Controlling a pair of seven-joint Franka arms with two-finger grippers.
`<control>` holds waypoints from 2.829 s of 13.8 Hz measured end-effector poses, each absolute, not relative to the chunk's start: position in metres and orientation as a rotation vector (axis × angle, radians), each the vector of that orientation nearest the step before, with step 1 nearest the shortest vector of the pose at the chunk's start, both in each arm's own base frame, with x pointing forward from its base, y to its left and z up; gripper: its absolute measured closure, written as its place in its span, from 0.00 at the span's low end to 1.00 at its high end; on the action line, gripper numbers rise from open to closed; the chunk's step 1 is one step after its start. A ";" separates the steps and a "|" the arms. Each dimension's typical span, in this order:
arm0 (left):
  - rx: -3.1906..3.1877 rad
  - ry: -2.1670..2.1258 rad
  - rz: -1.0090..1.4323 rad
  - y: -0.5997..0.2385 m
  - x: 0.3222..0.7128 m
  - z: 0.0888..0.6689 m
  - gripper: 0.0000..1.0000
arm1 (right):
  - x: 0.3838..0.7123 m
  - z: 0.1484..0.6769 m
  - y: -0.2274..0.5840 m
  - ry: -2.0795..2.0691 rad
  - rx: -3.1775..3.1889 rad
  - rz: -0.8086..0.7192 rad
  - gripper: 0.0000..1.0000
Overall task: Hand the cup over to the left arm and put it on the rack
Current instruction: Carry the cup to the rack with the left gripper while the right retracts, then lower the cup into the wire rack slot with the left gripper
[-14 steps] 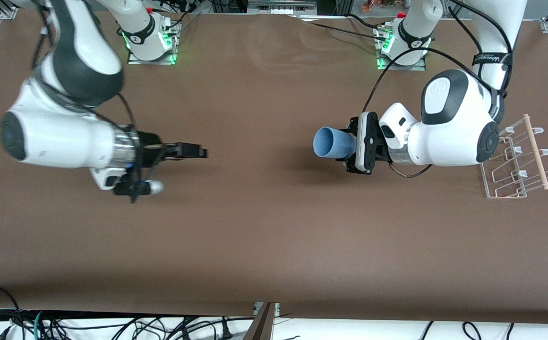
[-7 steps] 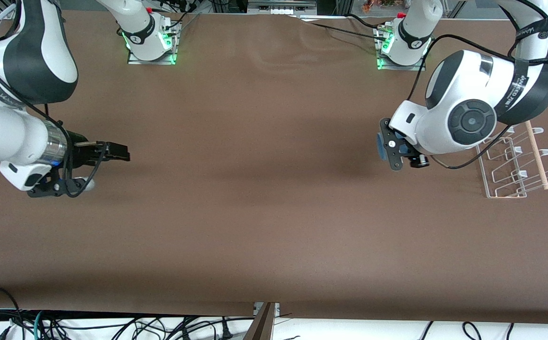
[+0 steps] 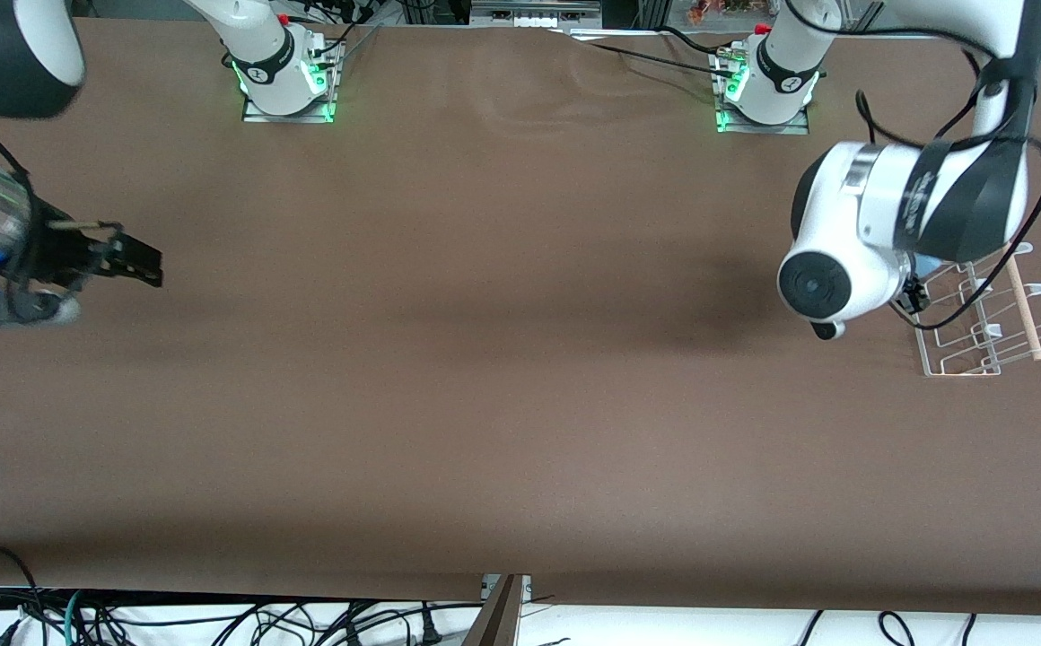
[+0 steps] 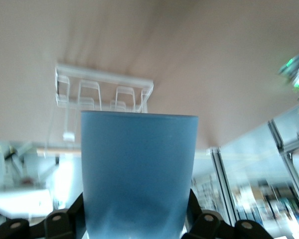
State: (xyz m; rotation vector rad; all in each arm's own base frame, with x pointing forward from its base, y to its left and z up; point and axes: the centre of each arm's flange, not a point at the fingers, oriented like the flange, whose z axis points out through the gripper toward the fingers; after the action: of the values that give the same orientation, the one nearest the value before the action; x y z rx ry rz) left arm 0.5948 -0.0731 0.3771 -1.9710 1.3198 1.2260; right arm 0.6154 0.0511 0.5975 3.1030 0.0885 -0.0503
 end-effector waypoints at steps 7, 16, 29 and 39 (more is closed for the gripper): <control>-1.595 0.953 1.315 0.009 0.615 0.305 0.24 | 0.593 0.588 0.028 0.113 3.079 -0.073 0.00; -1.529 0.981 1.304 0.082 0.618 0.247 0.24 | 0.593 0.586 0.028 0.118 3.079 -0.080 0.00; -1.500 1.045 1.296 0.091 0.613 0.212 0.24 | 0.593 0.586 0.028 0.119 3.079 -0.078 0.00; -1.497 1.061 1.268 0.091 0.610 0.179 0.02 | 0.593 0.586 0.028 0.119 3.079 -0.077 0.00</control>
State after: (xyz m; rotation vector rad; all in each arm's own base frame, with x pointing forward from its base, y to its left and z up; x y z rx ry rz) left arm 0.6097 0.0911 0.1795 -1.4966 1.0615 1.2677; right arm 0.5929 0.0283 0.5863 3.0790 0.1191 -0.0774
